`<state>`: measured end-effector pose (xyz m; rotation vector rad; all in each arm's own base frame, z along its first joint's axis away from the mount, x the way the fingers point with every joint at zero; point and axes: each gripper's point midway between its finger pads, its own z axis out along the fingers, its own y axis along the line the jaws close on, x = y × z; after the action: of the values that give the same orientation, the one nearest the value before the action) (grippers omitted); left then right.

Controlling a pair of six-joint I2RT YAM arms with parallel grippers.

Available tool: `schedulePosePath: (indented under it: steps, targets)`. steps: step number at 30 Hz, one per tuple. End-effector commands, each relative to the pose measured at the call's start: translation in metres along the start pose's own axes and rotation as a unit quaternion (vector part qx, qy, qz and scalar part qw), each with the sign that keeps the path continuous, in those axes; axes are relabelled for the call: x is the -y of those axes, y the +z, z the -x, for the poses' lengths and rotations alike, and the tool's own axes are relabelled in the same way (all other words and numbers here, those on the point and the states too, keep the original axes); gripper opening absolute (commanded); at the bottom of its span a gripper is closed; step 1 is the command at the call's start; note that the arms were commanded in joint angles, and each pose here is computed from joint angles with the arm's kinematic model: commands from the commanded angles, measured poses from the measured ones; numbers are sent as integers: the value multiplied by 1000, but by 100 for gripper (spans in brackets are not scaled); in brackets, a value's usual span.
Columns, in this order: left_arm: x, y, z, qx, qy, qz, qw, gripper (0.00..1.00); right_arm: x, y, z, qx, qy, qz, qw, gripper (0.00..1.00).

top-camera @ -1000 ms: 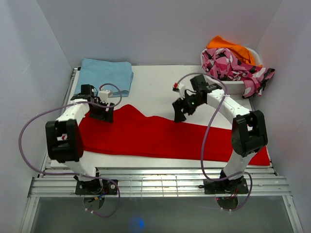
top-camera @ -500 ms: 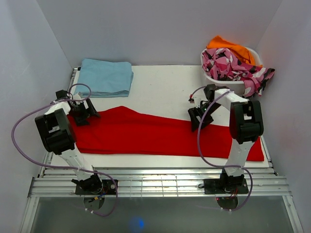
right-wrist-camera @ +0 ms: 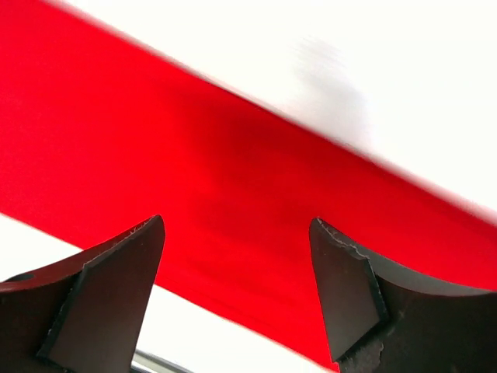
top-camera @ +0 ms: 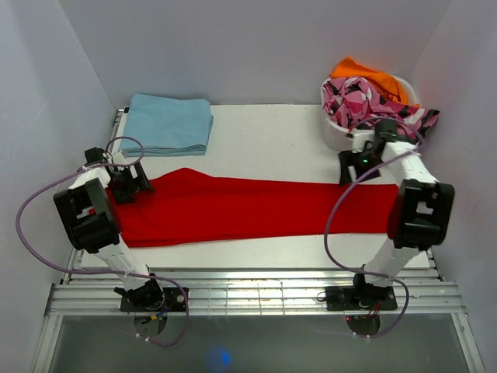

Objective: Fold and stack the trousers
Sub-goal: Fold the trousers

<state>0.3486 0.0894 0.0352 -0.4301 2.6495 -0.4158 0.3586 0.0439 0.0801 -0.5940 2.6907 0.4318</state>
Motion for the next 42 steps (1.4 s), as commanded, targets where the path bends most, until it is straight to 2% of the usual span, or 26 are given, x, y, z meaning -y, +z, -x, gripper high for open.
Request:
schedulePosePath:
  steps: [1, 2, 5, 13, 19, 21, 23, 31, 32, 34, 35, 37, 38, 42]
  targets:
    - [-23, -1, -21, -16, 7, 42, 999, 98, 64, -60, -40, 30, 53, -108, 992, 80]
    - [-22, -3, -22, -12, 10, 40, 999, 98, 88, -75, -57, 38, 84, -131, 987, 80]
    - [-17, -5, -20, -6, 21, 31, 999, 98, 123, -92, -87, 35, 102, -159, 981, 78]
    - [1, -19, -14, 15, 56, 2, 998, 98, 174, -80, -139, 1, 119, -180, 976, 76]
    - [20, -27, -13, 27, 91, -6, 995, 98, 176, -53, -153, -16, 139, -149, 979, 79]
    - [27, -28, -13, 27, 100, -7, 995, 98, 175, -44, -155, -17, 149, -136, 979, 84]
    - [31, -30, -12, 30, 109, -6, 994, 98, 172, -39, -156, -17, 153, -125, 980, 83]
    - [40, -29, -10, 31, 113, -8, 993, 98, 124, -13, -158, -8, 193, 6, 981, 59]
    - [41, -29, -9, 31, 112, -9, 993, 98, 118, -14, -158, -10, 198, 18, 980, 52]
    - [42, -28, -8, 30, 112, -8, 993, 98, 112, -15, -156, -3, 201, 29, 979, 44]
    - [42, -27, -8, 30, 111, -9, 993, 98, 110, -15, -156, -3, 202, 32, 979, 34]
    - [43, -27, -7, 30, 110, -10, 993, 98, 112, -21, -153, 2, 199, 23, 980, 21]
    - [44, -27, -7, 30, 109, -12, 993, 98, 116, -26, -150, 7, 198, 15, 980, 8]
    - [47, -27, -8, 31, 113, -20, 993, 98, 133, -69, -132, 42, 184, -35, 981, 8]
